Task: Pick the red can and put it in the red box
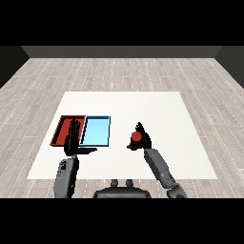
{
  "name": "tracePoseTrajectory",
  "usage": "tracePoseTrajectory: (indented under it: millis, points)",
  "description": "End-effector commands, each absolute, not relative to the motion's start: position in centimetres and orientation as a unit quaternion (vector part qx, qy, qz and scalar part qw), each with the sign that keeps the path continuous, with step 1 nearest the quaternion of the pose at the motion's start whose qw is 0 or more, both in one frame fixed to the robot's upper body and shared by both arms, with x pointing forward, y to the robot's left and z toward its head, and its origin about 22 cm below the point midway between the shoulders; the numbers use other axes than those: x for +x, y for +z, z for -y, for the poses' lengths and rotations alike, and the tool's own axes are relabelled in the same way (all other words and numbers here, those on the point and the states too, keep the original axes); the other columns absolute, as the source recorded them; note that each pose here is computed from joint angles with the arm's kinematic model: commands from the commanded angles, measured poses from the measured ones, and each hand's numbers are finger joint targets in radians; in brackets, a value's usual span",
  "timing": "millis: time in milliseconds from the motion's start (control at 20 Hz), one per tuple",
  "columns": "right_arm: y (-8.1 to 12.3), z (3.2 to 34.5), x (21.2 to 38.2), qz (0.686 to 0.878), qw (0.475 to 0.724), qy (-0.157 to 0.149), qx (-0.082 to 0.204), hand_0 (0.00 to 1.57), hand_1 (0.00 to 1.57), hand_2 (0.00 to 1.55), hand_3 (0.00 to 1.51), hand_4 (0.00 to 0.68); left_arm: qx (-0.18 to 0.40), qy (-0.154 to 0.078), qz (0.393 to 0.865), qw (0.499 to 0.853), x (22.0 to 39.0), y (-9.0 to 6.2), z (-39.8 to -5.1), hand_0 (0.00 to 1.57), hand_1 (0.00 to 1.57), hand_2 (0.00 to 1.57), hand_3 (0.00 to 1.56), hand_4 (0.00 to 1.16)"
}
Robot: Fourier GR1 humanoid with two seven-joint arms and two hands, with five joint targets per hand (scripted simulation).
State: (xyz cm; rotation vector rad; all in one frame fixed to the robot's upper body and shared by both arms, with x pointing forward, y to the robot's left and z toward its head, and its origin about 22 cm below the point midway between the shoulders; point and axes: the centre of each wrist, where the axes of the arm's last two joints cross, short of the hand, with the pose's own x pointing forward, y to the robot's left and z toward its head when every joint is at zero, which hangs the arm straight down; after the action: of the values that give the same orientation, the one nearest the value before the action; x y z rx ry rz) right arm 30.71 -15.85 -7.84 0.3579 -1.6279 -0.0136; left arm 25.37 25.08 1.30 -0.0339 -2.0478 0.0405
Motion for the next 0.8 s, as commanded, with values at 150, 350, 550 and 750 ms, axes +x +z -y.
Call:
tracePoseTrajectory:
  millis: [150, 350, 550, 750]
  points:
    - [-8.1, 13.7, 29.6, 0.715, 0.68, -0.003, 0.159, 0.0, 0.0, 0.0, 0.0, 0.0, -0.01, 0.024, 0.853, 0.521, 26.4, 2.7, -26.8, 0.0, 0.0, 0.0, 0.0, 0.0]
    - [-8.2, 14.1, 30.7, 0.713, 0.693, 0.002, 0.105, 0.0, 0.0, 0.0, 0.0, 0.0, -0.015, 0.021, 0.854, 0.519, 24.4, 2.2, -26.4, 0.0, 0.0, 0.0, 0.0, 0.0]
    - [-8.4, 13.7, 31.7, 0.714, 0.698, -0.016, 0.054, 1.26, 1.26, 1.32, 1.28, 0.269, -0.006, 0.019, 0.857, 0.515, 24.5, 2.7, -24.2, 0.0, 0.0, 0.0, 0.0, 0.0]
    - [-9.7, 13.2, 30.4, 0.715, 0.698, -0.006, 0.035, 1.45, 1.45, 1.46, 1.42, 0.612, -0.011, 0.022, 0.857, 0.515, 24.8, 2.3, -26.5, 0.0, 0.0, 0.0, 0.0, 0.0]
